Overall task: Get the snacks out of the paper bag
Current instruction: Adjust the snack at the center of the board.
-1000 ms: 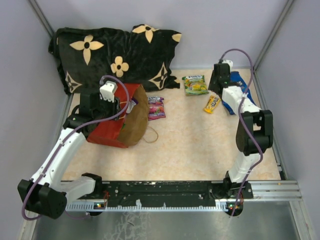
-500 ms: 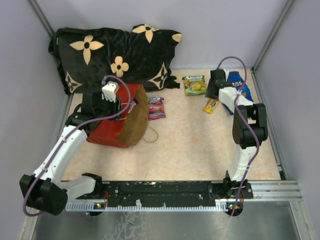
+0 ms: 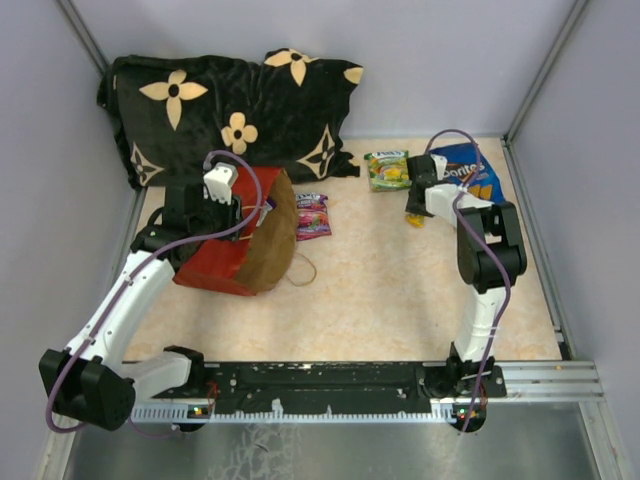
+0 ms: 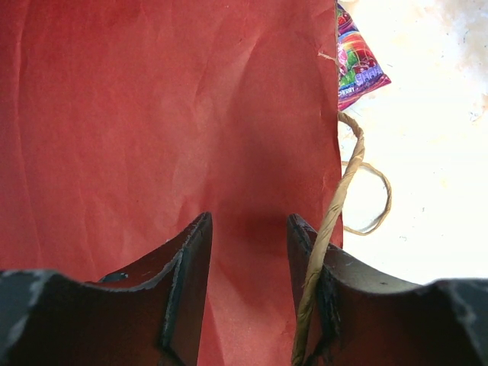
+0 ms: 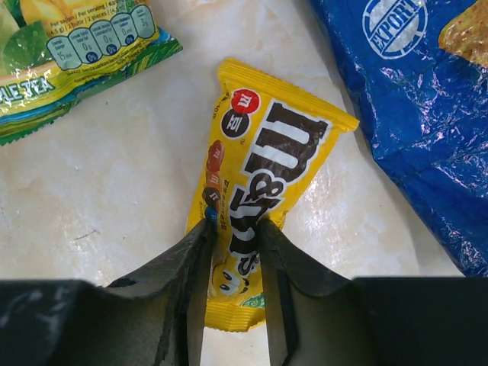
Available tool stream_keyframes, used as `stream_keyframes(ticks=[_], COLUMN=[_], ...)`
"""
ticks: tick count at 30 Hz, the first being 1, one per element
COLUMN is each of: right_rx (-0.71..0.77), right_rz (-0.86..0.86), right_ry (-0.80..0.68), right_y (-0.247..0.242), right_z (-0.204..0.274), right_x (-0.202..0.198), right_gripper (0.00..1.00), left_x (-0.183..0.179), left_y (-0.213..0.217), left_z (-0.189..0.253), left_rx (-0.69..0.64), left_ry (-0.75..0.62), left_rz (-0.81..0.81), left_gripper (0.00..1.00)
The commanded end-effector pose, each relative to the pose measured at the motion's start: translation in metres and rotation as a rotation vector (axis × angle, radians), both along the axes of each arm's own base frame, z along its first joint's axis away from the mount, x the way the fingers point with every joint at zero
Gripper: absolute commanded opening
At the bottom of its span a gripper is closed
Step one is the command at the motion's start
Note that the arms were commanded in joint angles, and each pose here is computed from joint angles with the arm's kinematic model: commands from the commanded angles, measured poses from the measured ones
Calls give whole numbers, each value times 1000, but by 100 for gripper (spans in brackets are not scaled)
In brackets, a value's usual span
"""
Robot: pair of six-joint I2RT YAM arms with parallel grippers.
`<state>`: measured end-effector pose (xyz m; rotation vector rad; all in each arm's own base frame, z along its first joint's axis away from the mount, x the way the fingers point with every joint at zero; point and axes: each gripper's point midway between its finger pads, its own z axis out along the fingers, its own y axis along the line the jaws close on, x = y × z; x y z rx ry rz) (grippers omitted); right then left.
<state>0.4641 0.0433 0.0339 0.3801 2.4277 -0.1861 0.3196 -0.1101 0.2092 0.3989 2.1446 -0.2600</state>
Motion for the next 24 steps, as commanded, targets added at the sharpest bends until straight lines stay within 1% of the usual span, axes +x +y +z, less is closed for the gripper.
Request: stream_keyframes(ticks=[1, 6, 11, 14, 18, 20, 22, 24], right_rx=[-37, -108, -164, -182, -69, 15, 74, 108], right_rz=[108, 208, 299, 317, 257, 224, 160, 76], right_ry=[53, 145, 204, 228, 163, 82, 14, -70], right_y=[7, -1, 2, 4, 12, 18, 18, 10], right_z=[-8, -4, 18, 29, 37, 53, 62, 77], right_x=[-16, -28, -39, -57, -83, -100, -117, -130], right_gripper=[29, 28, 28, 29, 28, 28, 26, 19], left_x=[-1, -1, -4, -5, -9, -12, -14, -18], left_y=[-2, -5, -7, -10, -16, -20, -24, -28], left_z=[8, 7, 16, 20, 27, 33, 38, 42], left_rx=[-17, -26, -41, -61, -94, -117, -135, -154], left_ry=[-33, -20, -47, -53, -60, -71, -82, -88], left_rz=[-20, -33, -39, -52, -77, -97, -113, -135], left_gripper=[50, 50, 51, 51, 51, 51, 51, 51])
